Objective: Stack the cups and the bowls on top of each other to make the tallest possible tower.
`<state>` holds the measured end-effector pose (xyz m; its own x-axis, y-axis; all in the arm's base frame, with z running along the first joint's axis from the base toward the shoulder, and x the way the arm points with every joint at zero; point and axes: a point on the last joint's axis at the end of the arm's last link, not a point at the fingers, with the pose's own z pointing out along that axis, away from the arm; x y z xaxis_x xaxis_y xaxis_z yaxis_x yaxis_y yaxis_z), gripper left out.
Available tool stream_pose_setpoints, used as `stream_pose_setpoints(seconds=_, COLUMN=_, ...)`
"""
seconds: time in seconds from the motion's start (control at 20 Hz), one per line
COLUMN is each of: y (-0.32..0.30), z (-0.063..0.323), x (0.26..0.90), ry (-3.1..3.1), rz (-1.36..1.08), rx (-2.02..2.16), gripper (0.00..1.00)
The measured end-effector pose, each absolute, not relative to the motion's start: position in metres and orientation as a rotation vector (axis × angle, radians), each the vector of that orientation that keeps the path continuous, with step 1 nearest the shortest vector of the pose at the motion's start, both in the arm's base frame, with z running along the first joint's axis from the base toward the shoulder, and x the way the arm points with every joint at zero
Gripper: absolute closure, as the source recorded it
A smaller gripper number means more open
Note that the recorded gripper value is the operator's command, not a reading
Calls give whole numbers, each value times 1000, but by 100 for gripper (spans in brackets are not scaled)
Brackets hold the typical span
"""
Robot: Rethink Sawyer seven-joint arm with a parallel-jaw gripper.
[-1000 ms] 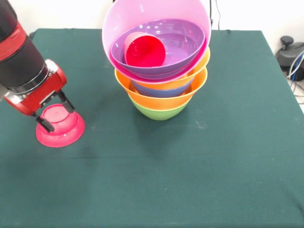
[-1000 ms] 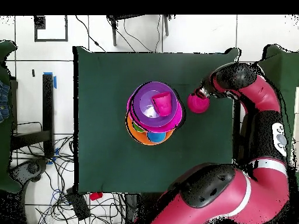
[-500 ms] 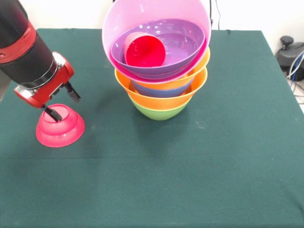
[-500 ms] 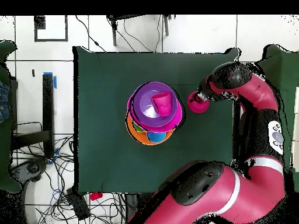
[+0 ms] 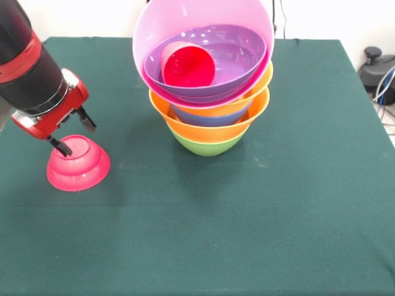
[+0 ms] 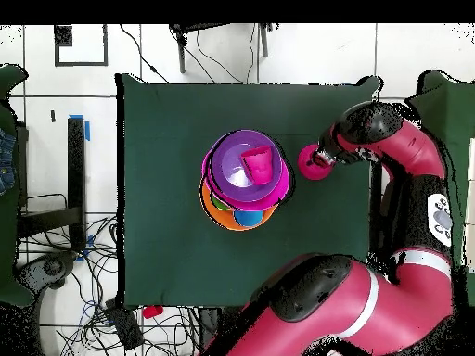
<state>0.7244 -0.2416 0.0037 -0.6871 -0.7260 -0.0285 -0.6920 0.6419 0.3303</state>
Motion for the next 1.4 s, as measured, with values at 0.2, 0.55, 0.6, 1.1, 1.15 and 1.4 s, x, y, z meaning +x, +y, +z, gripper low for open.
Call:
stream_pose_setpoints(seconds=0.2, y=-248, z=4, x=721, ry=-2742, rz=-469, rx=1179, gripper=0)
stream_pose_setpoints(seconds=0.55, y=-257, z=5, x=723, ry=-2747, rz=-432, rx=1173, gripper=0)
stream_pose_setpoints(seconds=0.6, y=-258, z=4, x=724, ry=-2748, rz=-426, rx=1173, gripper=0)
stream_pose_setpoints(seconds=1.1, y=-275, z=-9, x=731, ry=-2780, rz=-316, rx=1174, gripper=0)
stream_pose_setpoints(seconds=1.15, y=-276, z=-11, x=731, ry=-2782, rz=-307, rx=1175, gripper=0)
stream_pose_setpoints(seconds=1.4, y=-276, z=-15, x=732, ry=-2791, rz=-284, rx=1179, gripper=0)
